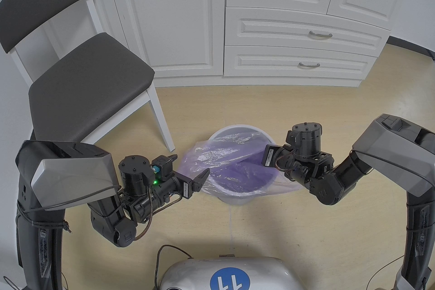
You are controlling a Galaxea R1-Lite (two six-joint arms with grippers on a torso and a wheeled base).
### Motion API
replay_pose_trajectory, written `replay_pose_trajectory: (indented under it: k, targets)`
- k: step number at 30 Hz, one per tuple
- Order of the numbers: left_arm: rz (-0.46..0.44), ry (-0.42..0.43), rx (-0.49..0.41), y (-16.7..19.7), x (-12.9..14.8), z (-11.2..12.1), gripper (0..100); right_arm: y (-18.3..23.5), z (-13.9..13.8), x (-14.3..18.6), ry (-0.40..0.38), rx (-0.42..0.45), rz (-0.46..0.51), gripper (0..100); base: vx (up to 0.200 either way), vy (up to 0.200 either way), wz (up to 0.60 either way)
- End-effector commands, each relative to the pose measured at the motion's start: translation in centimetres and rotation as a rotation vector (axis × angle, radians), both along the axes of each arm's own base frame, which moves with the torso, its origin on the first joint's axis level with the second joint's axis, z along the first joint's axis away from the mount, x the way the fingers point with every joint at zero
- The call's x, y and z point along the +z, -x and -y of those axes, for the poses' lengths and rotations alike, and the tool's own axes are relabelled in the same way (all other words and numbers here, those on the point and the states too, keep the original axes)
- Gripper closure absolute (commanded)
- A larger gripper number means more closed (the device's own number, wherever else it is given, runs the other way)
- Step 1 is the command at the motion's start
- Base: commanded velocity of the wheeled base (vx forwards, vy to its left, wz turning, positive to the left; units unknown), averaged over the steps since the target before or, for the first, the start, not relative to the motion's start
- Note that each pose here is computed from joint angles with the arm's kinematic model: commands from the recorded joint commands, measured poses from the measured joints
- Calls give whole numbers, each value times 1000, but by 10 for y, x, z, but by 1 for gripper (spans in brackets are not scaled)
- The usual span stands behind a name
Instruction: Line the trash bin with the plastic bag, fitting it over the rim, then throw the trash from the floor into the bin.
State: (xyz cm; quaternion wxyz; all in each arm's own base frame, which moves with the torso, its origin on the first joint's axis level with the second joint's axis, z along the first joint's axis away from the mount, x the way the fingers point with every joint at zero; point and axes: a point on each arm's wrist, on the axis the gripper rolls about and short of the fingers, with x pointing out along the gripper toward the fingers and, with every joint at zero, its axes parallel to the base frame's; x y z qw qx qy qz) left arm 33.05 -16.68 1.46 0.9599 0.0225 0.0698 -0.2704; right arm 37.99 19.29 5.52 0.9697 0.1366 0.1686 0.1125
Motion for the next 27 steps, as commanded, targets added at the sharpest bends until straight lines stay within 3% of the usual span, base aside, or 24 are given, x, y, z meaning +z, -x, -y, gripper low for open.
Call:
replay_pose_trajectory:
  k: [1,27]
  targets:
    - [2,0,0,-1,0,1,0,-2,-1,1,-9,-3,6,100,0,0,0]
    - [26,19,9,-5,5,3,0,-33,-10,17,-110,-40,102,100,0,0,0]
